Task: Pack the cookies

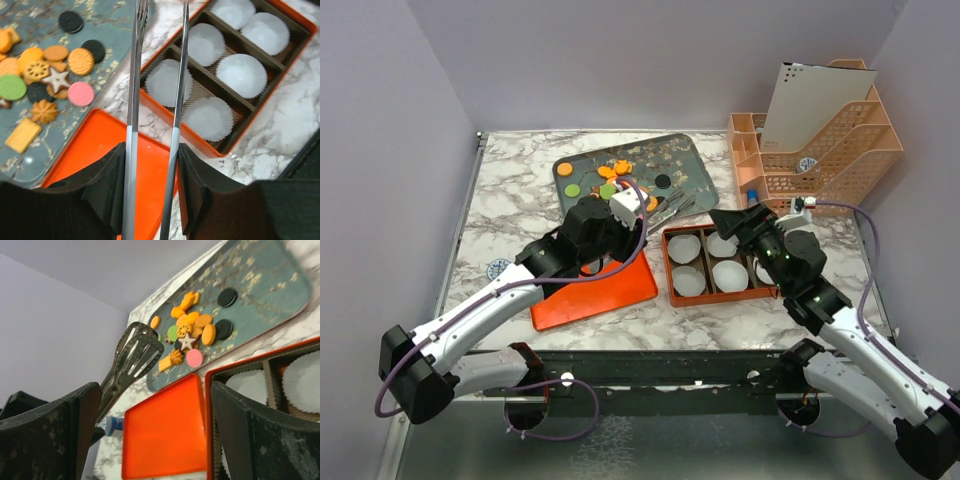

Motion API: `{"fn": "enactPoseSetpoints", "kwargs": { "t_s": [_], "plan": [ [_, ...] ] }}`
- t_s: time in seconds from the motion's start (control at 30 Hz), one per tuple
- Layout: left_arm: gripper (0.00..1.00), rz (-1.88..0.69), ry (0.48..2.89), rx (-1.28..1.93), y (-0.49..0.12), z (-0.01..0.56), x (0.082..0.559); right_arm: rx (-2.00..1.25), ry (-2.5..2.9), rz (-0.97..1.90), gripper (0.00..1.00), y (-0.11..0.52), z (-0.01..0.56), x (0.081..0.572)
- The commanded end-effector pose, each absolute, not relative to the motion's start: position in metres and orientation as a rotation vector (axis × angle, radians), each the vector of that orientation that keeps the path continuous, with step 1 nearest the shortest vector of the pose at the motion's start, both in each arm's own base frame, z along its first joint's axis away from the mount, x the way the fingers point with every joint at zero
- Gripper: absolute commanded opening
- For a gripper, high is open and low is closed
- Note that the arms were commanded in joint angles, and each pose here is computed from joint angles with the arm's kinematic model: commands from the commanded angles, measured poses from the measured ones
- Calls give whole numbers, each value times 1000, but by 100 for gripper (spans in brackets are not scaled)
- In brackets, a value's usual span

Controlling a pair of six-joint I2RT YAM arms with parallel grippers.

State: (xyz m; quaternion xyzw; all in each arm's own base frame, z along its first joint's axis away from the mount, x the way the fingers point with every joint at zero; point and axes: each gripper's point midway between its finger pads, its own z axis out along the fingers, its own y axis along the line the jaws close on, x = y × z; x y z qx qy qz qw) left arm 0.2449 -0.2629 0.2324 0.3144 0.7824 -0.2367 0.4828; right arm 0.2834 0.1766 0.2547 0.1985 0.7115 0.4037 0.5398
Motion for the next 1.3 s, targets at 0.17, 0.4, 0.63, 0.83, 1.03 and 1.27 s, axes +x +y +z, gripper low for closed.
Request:
{"fn": "enactPoseSetpoints", "kwargs": {
  "t_s": [0.17,0.4,0.63,0.83,1.03,1.27],
  "plan": [
    [47,-362,2094,404,-198,221,302,319,1644,543,100,114,260,270],
    [50,-125,2149,292,-159,209,314,273,1636,379,100,89,239,265],
    [53,28,2206,235,-134,199,310,260,1575,329,100,77,225,260],
    [54,61,2305,261,-133,174,303,274,1508,334,100,67,221,251],
    [55,45,2370,285,-142,162,304,302,1422,371,100,57,232,238],
    [55,61,2416,327,-148,154,310,327,1389,379,100,50,237,231]
  ]
}}
